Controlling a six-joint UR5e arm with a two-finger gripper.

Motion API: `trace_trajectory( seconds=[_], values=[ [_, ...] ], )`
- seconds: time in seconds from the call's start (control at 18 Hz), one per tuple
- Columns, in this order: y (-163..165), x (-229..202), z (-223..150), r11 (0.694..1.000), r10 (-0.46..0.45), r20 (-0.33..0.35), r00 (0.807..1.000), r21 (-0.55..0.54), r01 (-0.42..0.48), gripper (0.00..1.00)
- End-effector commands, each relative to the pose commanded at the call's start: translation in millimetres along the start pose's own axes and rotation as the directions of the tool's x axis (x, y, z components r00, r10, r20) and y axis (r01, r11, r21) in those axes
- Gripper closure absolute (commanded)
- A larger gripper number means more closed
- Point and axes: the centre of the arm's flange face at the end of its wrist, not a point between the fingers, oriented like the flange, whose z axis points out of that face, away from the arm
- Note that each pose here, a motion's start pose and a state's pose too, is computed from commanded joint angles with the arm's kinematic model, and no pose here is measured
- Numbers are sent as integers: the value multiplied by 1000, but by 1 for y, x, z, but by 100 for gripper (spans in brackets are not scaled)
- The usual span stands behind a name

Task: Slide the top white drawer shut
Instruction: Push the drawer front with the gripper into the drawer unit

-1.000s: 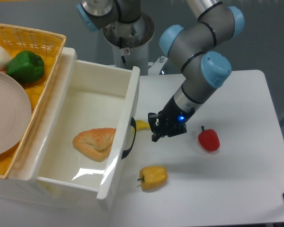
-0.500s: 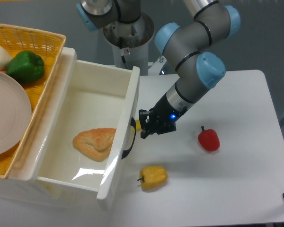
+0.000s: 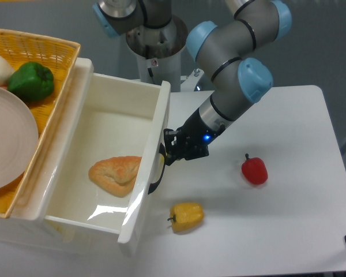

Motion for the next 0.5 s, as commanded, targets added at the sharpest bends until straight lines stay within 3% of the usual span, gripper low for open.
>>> trace_trajectory(
  seconds=[0.5],
  values=[
    [-1, 15, 3, 1000, -1, -13, 1000, 4, 2, 100]
  ],
)
